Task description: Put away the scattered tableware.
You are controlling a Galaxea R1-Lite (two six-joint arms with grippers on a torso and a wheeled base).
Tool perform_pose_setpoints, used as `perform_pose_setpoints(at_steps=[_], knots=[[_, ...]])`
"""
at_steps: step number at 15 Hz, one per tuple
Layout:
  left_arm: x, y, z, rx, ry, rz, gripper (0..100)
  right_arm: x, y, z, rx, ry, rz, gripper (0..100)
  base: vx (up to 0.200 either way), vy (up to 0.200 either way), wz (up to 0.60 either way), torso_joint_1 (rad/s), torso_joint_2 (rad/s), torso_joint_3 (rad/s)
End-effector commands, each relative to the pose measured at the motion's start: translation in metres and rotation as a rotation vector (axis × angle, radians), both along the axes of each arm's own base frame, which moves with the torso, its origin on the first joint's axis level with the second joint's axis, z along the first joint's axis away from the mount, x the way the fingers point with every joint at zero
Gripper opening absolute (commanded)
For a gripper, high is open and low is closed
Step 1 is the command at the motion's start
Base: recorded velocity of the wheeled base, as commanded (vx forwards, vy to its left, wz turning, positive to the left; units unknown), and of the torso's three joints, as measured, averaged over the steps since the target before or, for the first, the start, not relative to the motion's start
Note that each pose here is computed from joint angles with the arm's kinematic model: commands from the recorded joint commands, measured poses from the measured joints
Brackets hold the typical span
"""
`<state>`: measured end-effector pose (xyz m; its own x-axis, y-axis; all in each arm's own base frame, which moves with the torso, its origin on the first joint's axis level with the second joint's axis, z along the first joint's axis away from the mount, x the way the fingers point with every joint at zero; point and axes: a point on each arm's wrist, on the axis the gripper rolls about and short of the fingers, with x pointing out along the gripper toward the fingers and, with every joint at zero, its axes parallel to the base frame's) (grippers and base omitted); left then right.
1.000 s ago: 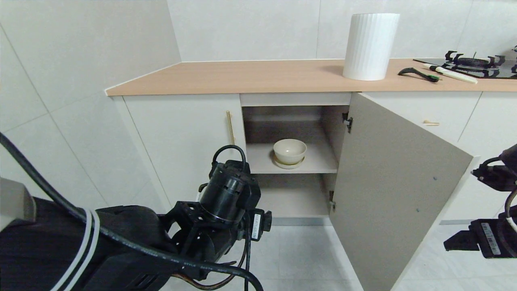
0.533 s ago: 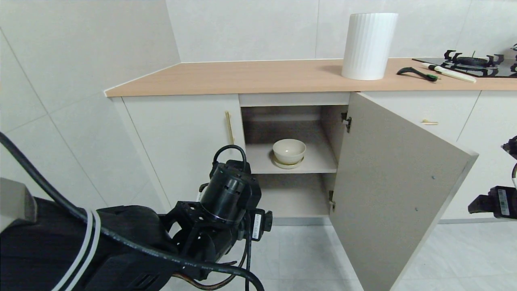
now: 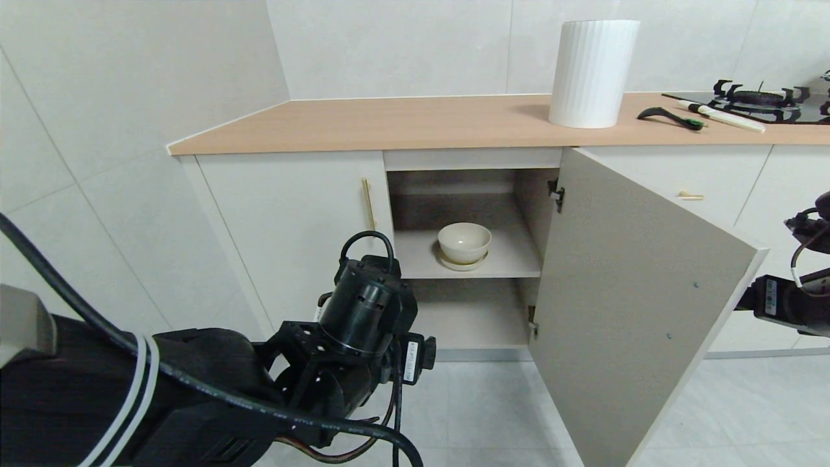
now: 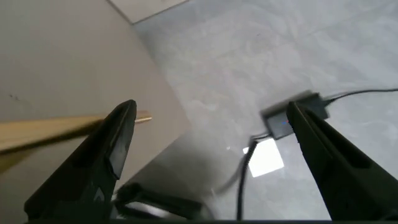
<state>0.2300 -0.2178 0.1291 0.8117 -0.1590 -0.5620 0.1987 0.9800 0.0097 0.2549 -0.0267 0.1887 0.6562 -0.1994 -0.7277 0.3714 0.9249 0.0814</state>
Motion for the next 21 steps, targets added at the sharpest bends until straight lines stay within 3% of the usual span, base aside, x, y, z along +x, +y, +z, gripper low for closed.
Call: perform_pose_setpoints(at_steps=[1,7,10,15,17,21], knots=[[0.0,0.0,0.002,-0.004,-0.004,0.0,100,0.006,0.001,-0.005,0.023,0.005,0.02,100,0.0,0.0,0.0,0.0,0.0,0.0],[-0.001,0.002,0.007,-0.012,-0.015,0.0,100,0.009,0.031,-0.003,0.074,-0.009,0.173,100,0.0,0.0,0.0,0.0,0.0,0.0],[0.003,0.009,0.012,-0.025,-0.028,0.024,100,0.023,0.075,-0.008,0.106,-0.03,0.332,100,0.0,0.0,0.0,0.0,0.0,0.0],[0.005,0.014,0.016,-0.016,-0.037,0.014,100,0.07,0.143,-0.027,0.12,-0.076,0.499,100,0.0,0.0,0.0,0.0,0.0,0.0],[0.004,0.016,0.021,-0.03,-0.046,0.008,100,0.087,0.158,-0.034,0.122,-0.075,0.523,100,0.0,0.0,0.0,0.0,0.0,0.0],[0.005,0.019,0.023,-0.019,-0.053,0.009,100,0.118,0.176,-0.045,0.124,-0.091,0.538,100,0.0,0.0,0.0,0.0,0.0,0.0]])
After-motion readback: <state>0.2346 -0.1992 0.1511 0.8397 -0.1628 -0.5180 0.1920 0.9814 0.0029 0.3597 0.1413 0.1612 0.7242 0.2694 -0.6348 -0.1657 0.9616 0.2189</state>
